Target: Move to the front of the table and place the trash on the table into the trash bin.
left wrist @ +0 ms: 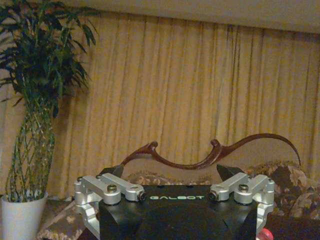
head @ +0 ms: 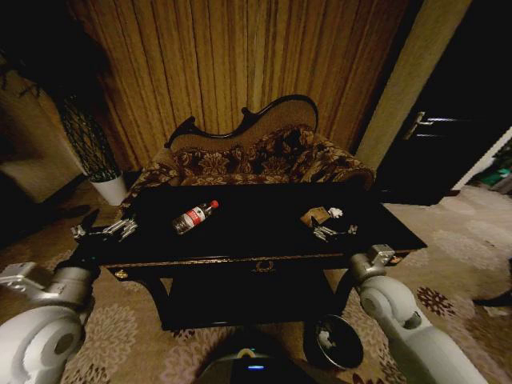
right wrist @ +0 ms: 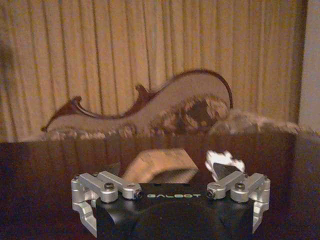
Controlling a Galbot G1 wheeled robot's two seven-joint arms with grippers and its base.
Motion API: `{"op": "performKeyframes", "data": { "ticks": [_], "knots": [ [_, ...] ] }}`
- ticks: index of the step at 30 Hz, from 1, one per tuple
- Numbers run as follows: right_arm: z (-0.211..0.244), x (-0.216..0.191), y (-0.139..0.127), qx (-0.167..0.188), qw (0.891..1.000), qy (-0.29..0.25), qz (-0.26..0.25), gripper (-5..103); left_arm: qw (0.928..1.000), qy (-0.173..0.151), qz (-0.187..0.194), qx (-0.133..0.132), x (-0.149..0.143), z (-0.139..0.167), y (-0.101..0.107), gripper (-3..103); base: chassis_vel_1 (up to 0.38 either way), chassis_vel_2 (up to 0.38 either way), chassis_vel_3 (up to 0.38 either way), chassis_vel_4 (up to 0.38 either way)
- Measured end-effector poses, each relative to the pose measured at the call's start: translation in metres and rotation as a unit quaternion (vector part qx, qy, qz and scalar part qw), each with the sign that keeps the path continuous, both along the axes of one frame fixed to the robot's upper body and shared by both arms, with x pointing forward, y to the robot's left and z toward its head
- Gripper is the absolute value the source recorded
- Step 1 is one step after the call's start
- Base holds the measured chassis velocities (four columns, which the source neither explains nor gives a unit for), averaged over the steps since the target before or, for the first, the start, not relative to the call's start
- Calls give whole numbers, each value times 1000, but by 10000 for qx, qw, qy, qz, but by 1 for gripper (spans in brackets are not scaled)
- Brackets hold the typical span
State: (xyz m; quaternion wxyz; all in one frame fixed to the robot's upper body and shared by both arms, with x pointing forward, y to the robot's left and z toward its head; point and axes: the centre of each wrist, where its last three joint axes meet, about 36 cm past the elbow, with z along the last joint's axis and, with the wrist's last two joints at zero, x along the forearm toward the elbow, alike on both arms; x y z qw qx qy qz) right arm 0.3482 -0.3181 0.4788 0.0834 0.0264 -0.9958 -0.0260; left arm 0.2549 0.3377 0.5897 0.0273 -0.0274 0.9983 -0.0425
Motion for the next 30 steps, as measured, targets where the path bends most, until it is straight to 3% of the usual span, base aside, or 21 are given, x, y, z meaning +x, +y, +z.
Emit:
{"op": "performKeyframes", "data": {
  "ticks": [8,15,30],
  "knots": [
    [-9,16,-10,354,9977,562,-108,100,10000,20,6,39,1,-1,-2,100,0,0,0,0],
    [-5,23,-5,630,9963,589,28,100,10000,36,18,67,1,-2,-3,100,0,0,0,0],
    [-8,36,9,643,9963,527,228,100,9999,72,-4,123,2,-4,-5,100,0,0,0,0]
  ]
}}
